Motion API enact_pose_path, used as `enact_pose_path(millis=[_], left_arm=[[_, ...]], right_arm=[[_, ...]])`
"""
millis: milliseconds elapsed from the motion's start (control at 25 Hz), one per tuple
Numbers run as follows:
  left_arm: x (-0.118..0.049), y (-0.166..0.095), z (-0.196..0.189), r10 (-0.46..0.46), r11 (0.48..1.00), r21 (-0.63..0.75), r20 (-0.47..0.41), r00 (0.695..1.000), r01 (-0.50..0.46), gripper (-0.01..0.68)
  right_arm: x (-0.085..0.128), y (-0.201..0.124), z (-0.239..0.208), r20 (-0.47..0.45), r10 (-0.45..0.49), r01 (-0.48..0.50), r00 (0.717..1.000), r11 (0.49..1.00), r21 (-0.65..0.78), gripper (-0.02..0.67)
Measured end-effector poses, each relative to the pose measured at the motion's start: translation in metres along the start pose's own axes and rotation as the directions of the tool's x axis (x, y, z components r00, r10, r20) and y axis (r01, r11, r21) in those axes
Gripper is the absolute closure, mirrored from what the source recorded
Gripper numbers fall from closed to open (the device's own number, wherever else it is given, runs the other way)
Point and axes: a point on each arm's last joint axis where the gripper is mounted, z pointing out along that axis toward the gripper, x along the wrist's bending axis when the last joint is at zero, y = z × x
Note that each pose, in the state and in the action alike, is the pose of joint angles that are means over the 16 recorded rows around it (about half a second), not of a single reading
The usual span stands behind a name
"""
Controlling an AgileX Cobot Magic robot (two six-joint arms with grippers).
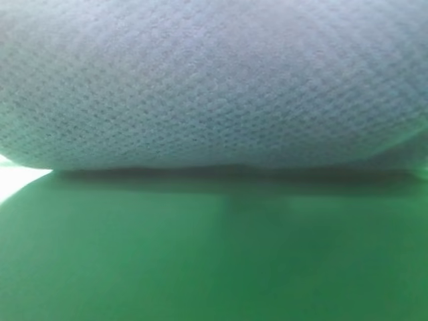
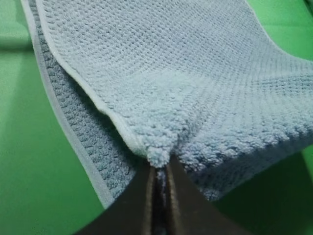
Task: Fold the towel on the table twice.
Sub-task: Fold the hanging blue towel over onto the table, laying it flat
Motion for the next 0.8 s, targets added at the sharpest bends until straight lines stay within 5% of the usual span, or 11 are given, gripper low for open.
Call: enact_pose_path(millis=[400,800], left_arm=[[0.011,0.020,0.030,-0.019,0.998,-0.061,0.000,1.000,0.019,0.673],[0.030,0.070,0.083,-0.029,0.994,-0.104,-0.038,0.999,0.024,0.673]], right_arm=[[-0.005,0.033,0.033,0.038,-0.009,0.010,0.999,0.999,-0.041,0.649],[-0.010,0.093,0.068,0.083,-0.062,0.071,0.995,0.992,-0.103,0.649]])
